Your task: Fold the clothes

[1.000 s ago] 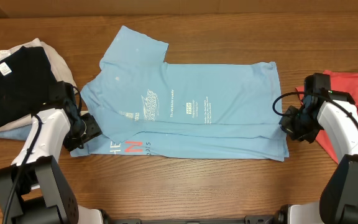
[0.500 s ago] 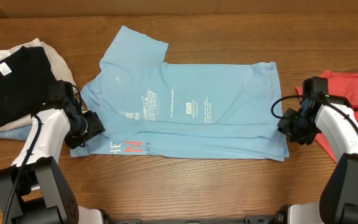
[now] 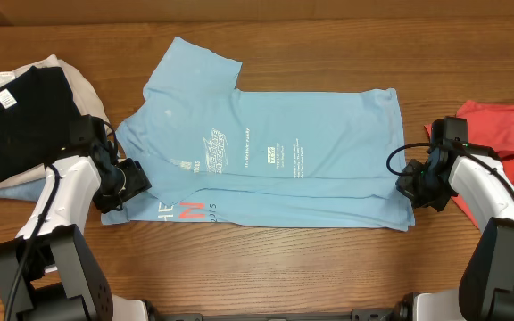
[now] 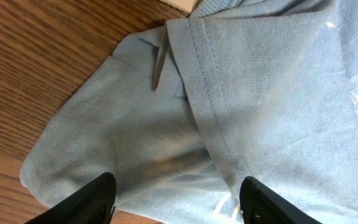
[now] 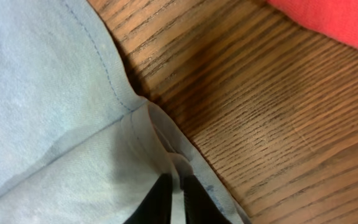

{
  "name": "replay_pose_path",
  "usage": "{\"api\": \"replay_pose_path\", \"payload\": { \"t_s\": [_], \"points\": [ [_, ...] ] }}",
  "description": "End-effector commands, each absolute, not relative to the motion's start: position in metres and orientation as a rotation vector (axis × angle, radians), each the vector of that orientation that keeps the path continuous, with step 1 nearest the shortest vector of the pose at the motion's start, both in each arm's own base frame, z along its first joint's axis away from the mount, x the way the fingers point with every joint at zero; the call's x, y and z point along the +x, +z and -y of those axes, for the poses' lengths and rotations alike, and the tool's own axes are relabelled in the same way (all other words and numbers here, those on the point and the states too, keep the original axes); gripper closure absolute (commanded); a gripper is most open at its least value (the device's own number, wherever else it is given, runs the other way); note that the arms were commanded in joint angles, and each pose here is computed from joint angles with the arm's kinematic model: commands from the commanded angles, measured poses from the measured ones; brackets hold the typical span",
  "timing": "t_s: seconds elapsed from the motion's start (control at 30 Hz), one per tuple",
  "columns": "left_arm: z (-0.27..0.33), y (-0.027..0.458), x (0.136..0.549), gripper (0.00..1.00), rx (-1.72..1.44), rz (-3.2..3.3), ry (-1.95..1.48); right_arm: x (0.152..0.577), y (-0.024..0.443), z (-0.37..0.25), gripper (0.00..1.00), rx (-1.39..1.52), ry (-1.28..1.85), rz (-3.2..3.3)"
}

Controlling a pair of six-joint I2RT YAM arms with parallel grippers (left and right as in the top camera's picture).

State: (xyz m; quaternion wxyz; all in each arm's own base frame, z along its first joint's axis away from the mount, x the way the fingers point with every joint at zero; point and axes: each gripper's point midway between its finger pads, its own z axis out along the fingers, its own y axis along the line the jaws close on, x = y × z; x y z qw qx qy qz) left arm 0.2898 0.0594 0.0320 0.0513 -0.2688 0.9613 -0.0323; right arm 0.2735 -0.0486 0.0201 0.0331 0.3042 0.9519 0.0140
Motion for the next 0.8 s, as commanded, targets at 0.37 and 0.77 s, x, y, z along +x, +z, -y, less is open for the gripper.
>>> {"api": "replay_pose_path", "payload": {
  "t_s": [0.37, 0.77],
  "points": [
    [-0.06, 0.041, 0.296, 0.33, -0.786, -2.904, -0.113, 0.304, 0.031, 0.041, 0.96, 0.9, 0.185, -2.845],
    [-0.06, 0.041, 0.295, 0.33, -0.787, -2.909, -0.113, 0.363, 0.066, 0.052, 0.87, 0.823, 0.209, -2.635]
  ]
}}
